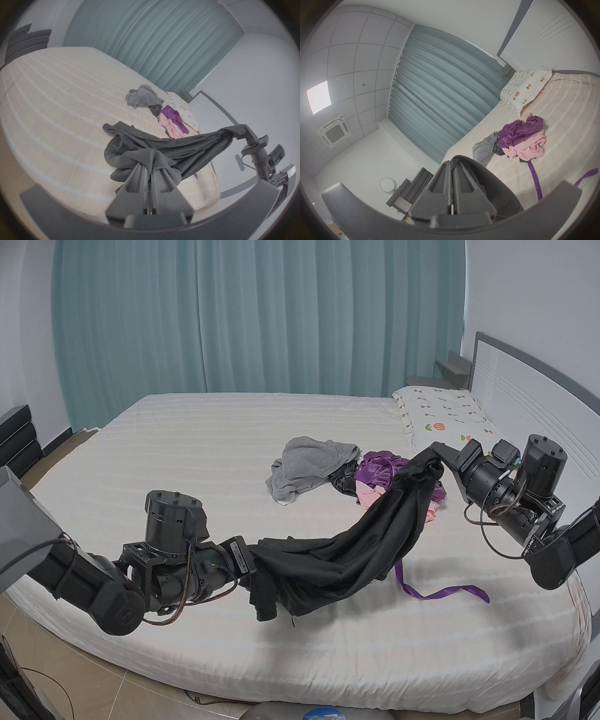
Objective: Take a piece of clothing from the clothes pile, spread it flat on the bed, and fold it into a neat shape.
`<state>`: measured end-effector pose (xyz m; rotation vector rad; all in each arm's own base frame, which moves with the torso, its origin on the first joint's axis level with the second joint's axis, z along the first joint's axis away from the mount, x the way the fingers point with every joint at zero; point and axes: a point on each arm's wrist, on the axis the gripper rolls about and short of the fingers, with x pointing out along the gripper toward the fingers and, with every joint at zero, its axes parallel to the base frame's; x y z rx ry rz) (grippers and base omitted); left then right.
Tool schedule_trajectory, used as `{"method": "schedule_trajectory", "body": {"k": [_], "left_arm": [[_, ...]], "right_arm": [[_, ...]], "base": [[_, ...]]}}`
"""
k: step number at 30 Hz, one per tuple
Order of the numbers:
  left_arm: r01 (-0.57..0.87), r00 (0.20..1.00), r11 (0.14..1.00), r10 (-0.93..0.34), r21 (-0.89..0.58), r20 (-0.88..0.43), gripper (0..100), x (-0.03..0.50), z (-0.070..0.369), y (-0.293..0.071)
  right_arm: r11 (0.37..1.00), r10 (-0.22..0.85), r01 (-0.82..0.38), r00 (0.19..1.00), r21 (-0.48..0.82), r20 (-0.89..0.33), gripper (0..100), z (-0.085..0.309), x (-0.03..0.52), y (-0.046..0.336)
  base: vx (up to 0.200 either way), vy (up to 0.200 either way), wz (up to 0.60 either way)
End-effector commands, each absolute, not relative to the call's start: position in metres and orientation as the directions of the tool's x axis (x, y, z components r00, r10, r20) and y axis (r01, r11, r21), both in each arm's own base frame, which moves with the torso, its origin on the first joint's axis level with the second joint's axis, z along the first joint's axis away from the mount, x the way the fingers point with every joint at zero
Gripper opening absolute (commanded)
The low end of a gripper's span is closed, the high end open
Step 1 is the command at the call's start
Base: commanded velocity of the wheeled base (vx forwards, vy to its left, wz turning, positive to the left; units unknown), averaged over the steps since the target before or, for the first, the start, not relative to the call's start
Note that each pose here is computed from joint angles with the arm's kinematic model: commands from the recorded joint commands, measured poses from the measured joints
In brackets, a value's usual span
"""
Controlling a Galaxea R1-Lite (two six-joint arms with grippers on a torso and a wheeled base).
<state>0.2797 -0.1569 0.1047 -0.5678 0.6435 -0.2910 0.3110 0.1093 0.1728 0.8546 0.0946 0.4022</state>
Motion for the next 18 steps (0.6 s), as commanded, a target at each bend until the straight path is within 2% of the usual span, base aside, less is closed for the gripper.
{"method": "schedule_trajectory", "body": {"k": [1,5,6,13,15,18], "left_arm": [[0.09,0.664,0.839,-0.453,-0.537,-0.596,0,0.267,0.065,-0.184],[0.09,0.621,0.85,-0.455,-0.519,-0.638,0,0.263,0.047,-0.195],[0.081,0.609,0.849,-0.457,-0.522,-0.649,100,0.263,0.042,-0.199],[0.037,0.581,0.841,-0.458,-0.54,-0.673,100,0.267,0.026,-0.208],[0.026,0.59,0.838,-0.453,-0.545,-0.668,100,0.272,0.026,-0.207],[-0.029,0.659,0.799,-0.437,-0.6,-0.613,100,0.299,0.039,-0.197]], "right_arm": [[0.551,0.426,-0.392,0.891,0.737,0.156,0,0.2,0.298,0.122],[0.545,0.444,-0.41,0.881,0.731,0.163,0,0.208,0.293,0.127],[0.544,0.452,-0.419,0.876,0.727,0.166,0,0.212,0.291,0.13],[0.534,0.492,-0.474,0.848,0.7,0.199,0,0.227,0.28,0.141],[0.533,0.495,-0.485,0.843,0.693,0.21,0,0.23,0.277,0.142],[0.522,0.507,-0.505,0.832,0.687,0.226,0,0.237,0.269,0.143]], "base": [[0.0,0.0,0.0],[0.0,0.0,0.0],[0.0,0.0,0.0],[0.0,0.0,0.0],[0.0,0.0,0.0],[0.0,0.0,0.0]]}}
